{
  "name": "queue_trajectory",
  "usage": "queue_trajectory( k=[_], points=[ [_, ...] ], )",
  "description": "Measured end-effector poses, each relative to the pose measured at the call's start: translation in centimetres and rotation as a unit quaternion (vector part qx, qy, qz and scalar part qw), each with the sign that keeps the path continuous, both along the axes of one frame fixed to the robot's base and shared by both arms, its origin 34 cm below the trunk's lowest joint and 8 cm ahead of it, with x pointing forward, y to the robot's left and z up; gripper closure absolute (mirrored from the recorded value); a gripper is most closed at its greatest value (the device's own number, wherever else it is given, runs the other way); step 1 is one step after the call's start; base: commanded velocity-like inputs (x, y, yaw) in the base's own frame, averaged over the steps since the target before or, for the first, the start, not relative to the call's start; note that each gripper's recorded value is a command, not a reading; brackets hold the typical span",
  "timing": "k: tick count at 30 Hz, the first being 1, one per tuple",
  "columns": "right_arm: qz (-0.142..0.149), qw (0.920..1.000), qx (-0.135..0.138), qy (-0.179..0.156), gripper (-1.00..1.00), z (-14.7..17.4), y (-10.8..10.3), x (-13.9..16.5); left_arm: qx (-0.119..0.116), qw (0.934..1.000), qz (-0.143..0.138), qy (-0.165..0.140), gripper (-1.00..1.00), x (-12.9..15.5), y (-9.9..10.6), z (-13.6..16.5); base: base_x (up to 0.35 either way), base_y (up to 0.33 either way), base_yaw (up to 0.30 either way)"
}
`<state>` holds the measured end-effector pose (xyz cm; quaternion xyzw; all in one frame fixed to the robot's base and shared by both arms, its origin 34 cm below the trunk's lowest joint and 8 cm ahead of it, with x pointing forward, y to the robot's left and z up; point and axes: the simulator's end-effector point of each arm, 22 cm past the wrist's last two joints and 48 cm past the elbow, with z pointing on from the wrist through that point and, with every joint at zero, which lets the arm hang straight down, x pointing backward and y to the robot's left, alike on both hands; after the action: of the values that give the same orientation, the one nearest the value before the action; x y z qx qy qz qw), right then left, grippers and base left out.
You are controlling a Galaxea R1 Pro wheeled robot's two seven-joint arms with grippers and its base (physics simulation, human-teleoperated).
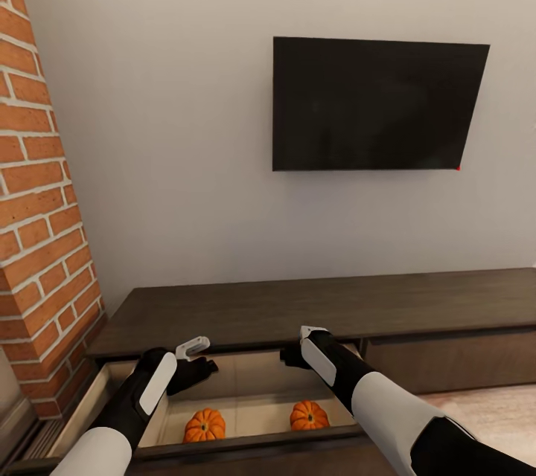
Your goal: Place each of the two pumpkins and all three candles from the living room inside a cabinet in the living room (use any cabinet), then make sure every cabinet is closed, and position the cauldron so it is next to a table in the living room.
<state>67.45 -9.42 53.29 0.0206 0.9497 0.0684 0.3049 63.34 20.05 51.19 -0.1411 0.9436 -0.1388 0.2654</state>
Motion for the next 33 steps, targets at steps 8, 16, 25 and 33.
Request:
queue_trajectory(
  k=[8,16,25,33],
  points=[
    [0.0,1.0,0.0,0.0,-1.0,1.7,0.0,0.4,0.0,1.0,0.0,0.0,-1.0,0.4,0.0,1.7,0.0,0.0,0.0],
    [0.0,1.0,0.0,0.0,-1.0,3.4,0.0,0.8,0.0,1.0,-0.001,0.001,-1.0,0.8,-0.1,3.4,-0.058,0.016,0.0],
    [0.0,1.0,0.001,0.0,-1.0,5.3,0.0,1.2,-0.001,1.0,-0.001,0.001,-1.0,1.2,-0.2,5.3,-0.288,0.096,0.0],
    [0.0,1.0,0.001,0.0,-1.0,7.0,0.0,1.5,-0.001,1.0,-0.001,0.001,-1.0,1.5,-0.2,7.0,-0.312,0.104,0.0]
  ],
)
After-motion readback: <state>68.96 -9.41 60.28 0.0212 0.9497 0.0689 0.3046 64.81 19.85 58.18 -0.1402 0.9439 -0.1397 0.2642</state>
